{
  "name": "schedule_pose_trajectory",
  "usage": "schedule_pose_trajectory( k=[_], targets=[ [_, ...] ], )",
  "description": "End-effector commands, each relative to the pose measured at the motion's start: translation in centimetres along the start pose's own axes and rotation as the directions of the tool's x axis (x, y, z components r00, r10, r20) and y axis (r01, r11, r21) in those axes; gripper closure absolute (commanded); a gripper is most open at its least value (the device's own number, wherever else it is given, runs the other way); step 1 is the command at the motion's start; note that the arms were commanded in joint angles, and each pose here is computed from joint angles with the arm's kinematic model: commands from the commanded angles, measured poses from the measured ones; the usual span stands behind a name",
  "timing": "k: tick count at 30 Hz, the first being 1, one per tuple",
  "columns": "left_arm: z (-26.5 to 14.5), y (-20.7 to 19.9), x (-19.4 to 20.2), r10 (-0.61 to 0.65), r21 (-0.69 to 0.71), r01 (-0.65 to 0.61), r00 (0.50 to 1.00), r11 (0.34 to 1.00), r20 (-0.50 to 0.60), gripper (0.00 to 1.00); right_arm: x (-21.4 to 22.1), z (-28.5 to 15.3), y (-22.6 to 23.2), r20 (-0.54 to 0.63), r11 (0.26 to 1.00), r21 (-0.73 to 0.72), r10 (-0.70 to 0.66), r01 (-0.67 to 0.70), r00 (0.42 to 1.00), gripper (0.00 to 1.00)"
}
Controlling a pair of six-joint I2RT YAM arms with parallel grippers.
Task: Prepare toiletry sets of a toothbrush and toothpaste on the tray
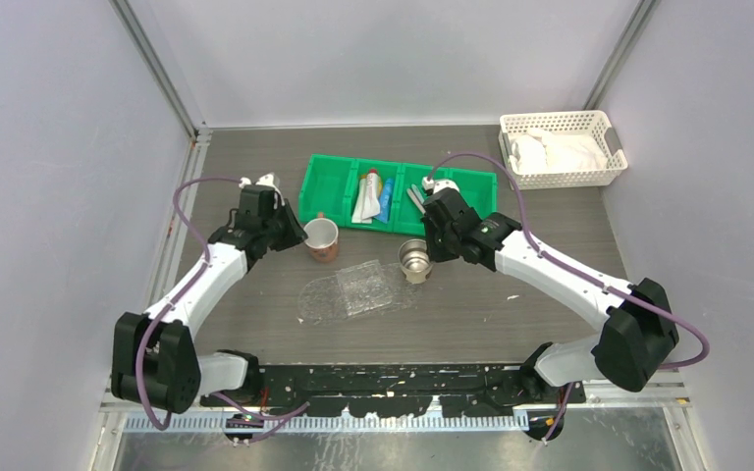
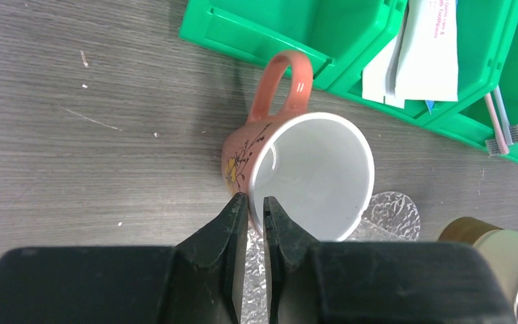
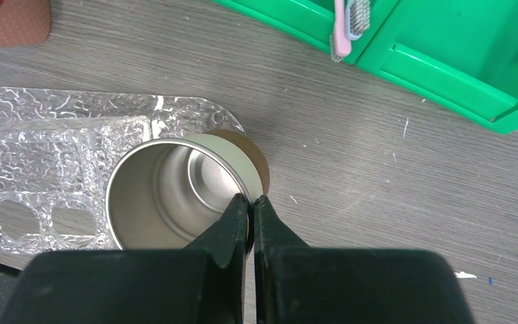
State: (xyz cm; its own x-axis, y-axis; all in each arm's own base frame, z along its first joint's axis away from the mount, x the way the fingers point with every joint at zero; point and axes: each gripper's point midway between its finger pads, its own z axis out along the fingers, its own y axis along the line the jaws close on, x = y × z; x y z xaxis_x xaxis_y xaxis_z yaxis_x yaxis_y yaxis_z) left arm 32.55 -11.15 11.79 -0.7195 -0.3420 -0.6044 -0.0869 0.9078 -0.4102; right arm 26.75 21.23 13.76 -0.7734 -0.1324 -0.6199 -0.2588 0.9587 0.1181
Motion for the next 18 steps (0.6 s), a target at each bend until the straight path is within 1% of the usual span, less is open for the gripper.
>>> schedule_pose_trajectory(
  k=[1, 6, 8, 9, 10, 11, 13, 15, 16, 17, 18],
  targets=[
    [-2.7, -1.6, -1.4, 0.029, 0.038, -0.03, 0.999, 0.999, 0.026, 0.84, -1.6, 0.2, 1.4, 0.054, 0.998, -0.058, 0.028, -0.024, 0.998, 0.99],
    [-4.7, -1.5, -1.5, 0.03, 0.028, -0.031, 0.999, 0.999, 0.04, 0.84, -1.2, 0.7, 1.8, 0.041, 0.997, -0.08, 0.025, -0.022, 0.999, 0.99],
    [-5.1, -1.5, -1.6, 0.032, 0.023, -0.033, 0.998, 0.999, 0.046, 0.82, -1.1, 1.0, 1.8, 0.037, 0.997, -0.079, 0.026, -0.023, 0.999, 0.99],
    [-5.1, -1.4, -1.6, 0.033, 0.015, -0.034, 0.998, 0.999, 0.047, 0.79, -1.0, 1.1, 1.9, 0.033, 0.997, -0.079, 0.024, -0.021, 0.999, 0.99],
    [-4.9, -1.3, -1.6, 0.033, 0.011, -0.033, 0.999, 0.999, 0.043, 0.72, -0.9, 1.2, 1.9, 0.032, 0.997, -0.078, 0.026, -0.024, 0.999, 0.99],
    [-4.7, -1.3, -1.6, 0.033, 0.011, -0.033, 0.999, 0.999, 0.036, 0.69, -0.9, 1.4, 1.8, 0.03, 0.997, -0.075, 0.025, -0.023, 0.999, 0.99],
    [-4.2, -1.4, -1.4, 0.03, 0.014, -0.031, 0.999, 0.999, 0.023, 0.63, -0.7, 1.7, 1.8, 0.024, 0.997, -0.069, 0.024, -0.022, 0.999, 0.99],
    [-3.6, -1.5, -1.3, 0.032, 0.011, -0.032, 0.999, 0.999, 0.013, 0.61, -0.6, 2.0, 1.6, 0.015, 0.998, -0.057, 0.018, -0.017, 1.0, 0.99],
    [-3.4, -1.5, -1.3, 0.033, 0.009, -0.033, 0.999, 0.999, 0.011, 0.61, -0.6, 2.2, 1.6, 0.007, 0.999, -0.053, 0.015, -0.015, 1.0, 0.98],
    [-3.2, -1.5, -1.2, 0.034, 0.007, -0.034, 0.999, 0.999, 0.005, 0.61, -0.5, 2.4, 1.7, -0.003, 0.999, -0.051, 0.011, -0.011, 1.0, 0.94],
    [-2.9, -1.5, -1.2, 0.035, 0.005, -0.035, 0.999, 0.999, 0.003, 0.61, -0.4, 2.5, 1.7, -0.011, 0.999, -0.051, 0.009, -0.009, 1.0, 0.86]
  ],
)
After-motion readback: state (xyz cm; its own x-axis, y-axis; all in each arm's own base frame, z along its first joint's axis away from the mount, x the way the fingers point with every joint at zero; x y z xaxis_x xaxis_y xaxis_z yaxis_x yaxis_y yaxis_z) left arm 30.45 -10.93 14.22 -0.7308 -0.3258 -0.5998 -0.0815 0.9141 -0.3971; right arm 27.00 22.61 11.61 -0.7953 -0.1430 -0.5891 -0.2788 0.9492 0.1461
